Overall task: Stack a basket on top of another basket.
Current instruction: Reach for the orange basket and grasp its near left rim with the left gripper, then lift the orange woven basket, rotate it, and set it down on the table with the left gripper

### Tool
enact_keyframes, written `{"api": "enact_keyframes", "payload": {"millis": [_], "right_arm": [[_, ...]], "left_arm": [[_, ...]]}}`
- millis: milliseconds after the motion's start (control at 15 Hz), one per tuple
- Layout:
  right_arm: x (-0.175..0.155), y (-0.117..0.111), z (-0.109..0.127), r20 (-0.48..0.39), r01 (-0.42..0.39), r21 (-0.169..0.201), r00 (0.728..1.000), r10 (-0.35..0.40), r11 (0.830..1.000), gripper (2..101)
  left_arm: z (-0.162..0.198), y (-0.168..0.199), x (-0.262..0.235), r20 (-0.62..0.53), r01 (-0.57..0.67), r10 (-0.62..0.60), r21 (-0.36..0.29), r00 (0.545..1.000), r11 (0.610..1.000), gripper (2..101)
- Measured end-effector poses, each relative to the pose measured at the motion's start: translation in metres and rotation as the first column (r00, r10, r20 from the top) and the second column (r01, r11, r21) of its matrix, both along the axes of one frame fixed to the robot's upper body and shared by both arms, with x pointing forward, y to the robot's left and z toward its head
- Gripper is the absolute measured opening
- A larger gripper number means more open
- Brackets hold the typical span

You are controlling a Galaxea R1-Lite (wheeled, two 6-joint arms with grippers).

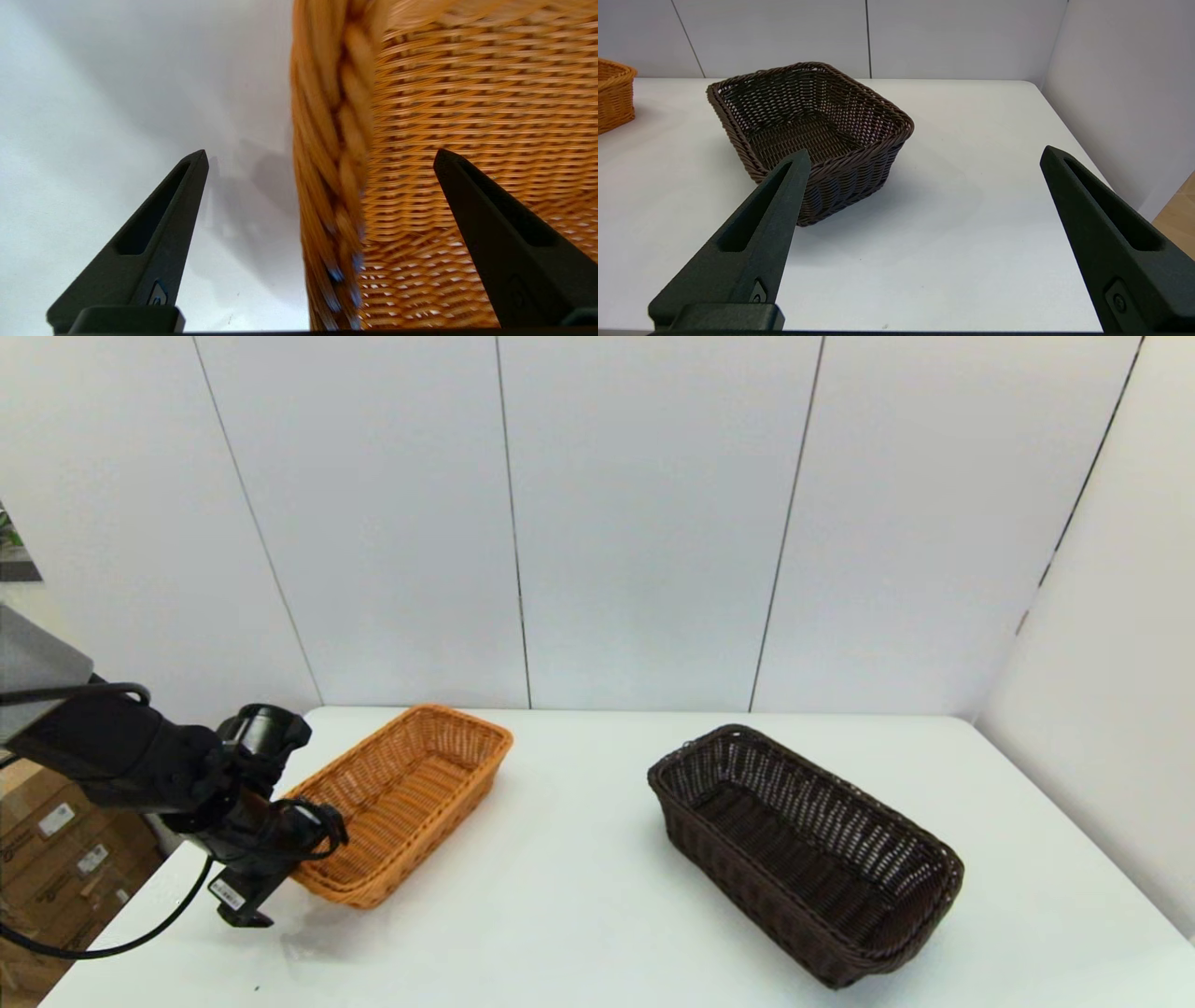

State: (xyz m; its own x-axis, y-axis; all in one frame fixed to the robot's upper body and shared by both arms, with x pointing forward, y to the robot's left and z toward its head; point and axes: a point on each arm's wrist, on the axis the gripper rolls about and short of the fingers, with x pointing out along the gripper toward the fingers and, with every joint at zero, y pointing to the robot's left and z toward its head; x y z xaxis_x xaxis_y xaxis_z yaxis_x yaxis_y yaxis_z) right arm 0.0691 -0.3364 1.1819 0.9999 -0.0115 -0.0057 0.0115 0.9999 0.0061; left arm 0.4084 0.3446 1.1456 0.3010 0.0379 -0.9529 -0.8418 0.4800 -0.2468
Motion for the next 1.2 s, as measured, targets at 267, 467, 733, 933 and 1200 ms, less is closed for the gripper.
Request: {"api": "enact_keyframes", "payload": {"millis": [267, 467, 733, 933, 1200], "right_arm": [[0.0, 0.0, 0.0, 0.0, 0.0, 0.0, 1.0, 0.0, 1.0, 97.7], [0.0, 0.0, 0.0, 0.0, 0.0, 0.0, 1.0, 0.0, 1.0, 97.7], [0.0, 0.0, 0.0, 0.0, 0.001, 0.0, 1.0, -0.001, 1.0, 97.7], [0.0, 0.0, 0.0, 0.0, 0.001, 0.0, 1.0, -0.001, 1.0, 97.7], [0.0, 0.0, 0.0, 0.0, 0.0, 0.0, 1.0, 0.0, 1.0, 97.7]], "left_arm": [[-0.0038, 0.0, 0.0003, -0.012, -0.002, 0.002, -0.001, 1.0, 1.0, 97.8], [-0.0048, 0.0001, 0.0009, -0.014, -0.003, 0.003, 0.0, 1.0, 1.0, 78.1], [-0.0066, 0.0001, 0.0011, -0.02, -0.002, 0.002, 0.0, 1.0, 1.0, 49.4], [-0.0073, 0.0003, 0.0016, -0.019, -0.004, 0.004, -0.002, 1.0, 1.0, 26.3], [-0.0088, 0.0, 0.0018, -0.024, -0.014, 0.014, -0.006, 1.0, 1.0, 26.0]]}}
